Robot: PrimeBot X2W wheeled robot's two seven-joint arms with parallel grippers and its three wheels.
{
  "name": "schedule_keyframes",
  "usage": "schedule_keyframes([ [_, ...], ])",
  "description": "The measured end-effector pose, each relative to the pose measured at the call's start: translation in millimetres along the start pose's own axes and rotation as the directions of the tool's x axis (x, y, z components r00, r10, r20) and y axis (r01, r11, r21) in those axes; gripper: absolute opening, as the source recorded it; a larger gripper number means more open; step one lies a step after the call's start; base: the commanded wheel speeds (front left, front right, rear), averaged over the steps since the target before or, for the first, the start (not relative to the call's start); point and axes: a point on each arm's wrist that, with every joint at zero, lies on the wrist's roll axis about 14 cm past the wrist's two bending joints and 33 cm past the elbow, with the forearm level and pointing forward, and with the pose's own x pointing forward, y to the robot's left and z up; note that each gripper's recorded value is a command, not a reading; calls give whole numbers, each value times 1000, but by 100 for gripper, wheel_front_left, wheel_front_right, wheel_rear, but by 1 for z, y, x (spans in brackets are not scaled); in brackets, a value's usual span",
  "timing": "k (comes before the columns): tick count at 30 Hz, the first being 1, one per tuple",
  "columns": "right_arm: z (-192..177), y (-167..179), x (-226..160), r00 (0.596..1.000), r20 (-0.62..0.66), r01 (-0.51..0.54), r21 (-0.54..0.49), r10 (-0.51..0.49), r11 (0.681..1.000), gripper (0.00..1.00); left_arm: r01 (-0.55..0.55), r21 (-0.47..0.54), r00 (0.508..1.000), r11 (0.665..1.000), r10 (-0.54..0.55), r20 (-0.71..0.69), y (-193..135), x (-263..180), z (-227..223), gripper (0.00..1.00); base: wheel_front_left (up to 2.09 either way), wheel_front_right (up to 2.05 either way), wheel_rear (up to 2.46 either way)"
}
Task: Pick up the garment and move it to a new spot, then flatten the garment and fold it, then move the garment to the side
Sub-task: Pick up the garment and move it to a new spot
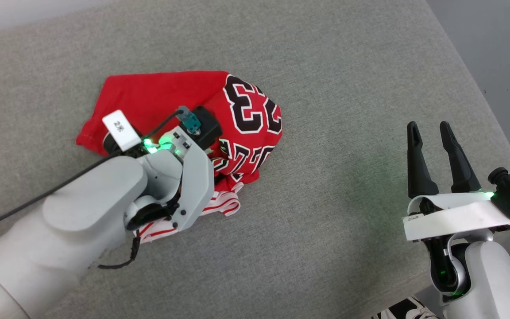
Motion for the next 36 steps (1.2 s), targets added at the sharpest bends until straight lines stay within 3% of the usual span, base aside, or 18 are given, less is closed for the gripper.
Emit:
schedule_keyframes([
  [3, -2, 2, 1, 1000, -4, -6, 1, 6, 1000, 100, -6, 9, 1000, 1000, 6, -1, 1, 1, 0, 27, 0, 0, 0],
  [4, -2, 3, 2, 1000, -4, -10, -1, 10, 1000, 100, -7, 8, 1000, 1000, 7, 7, 1, 1, 0, 27, 0, 0, 0],
  [5, -3, 5, 3, 1000, -4, -16, -4, 16, 1000, 100, -12, 9, 1000, 1000, 12, 13, 1, 0, 1, 43, 0, 0, 0],
  [7, -3, 9, 4, 1000, -6, -29, -12, 29, 1000, 100, -26, 18, 999, 1000, 25, 36, 2, -3, 3, 90, 0, 0, 0],
  [8, -4, 12, 5, 999, -5, -36, -15, 36, 999, 100, -31, 17, 998, 999, 30, 51, 2, -5, 4, 100, 0, 0, 0],
  [16, -10, 37, 11, 992, -17, -127, -34, 126, 991, 100, -124, -14, 966, 992, 124, 229, 13, -44, 25, 100, 0, 0, 0],
  [22, -16, 63, 15, 975, -31, -220, -41, 219, 975, 100, -132, -143, 881, 981, 182, 436, 12, -91, 49, 100, 0, 0, 0],
  [26, -19, 80, 18, 961, -35, -276, -44, 275, 960, 100, -164, -219, 840, 962, 252, 480, 16, -117, 33, 100, 0, 0, 0],
  [31, -25, 96, 16, 942, -57, -333, -53, 330, 941, 100, -243, -360, 793, 901, 398, 461, 28, -142, -17, 100, 0, 0, 0],
  [36, -31, 103, 12, 926, -80, -375, -70, 369, 924, 100, -287, -520, 710, 804, 543, 448, 32, -164, -61, 100, 0, 0, 0],
])
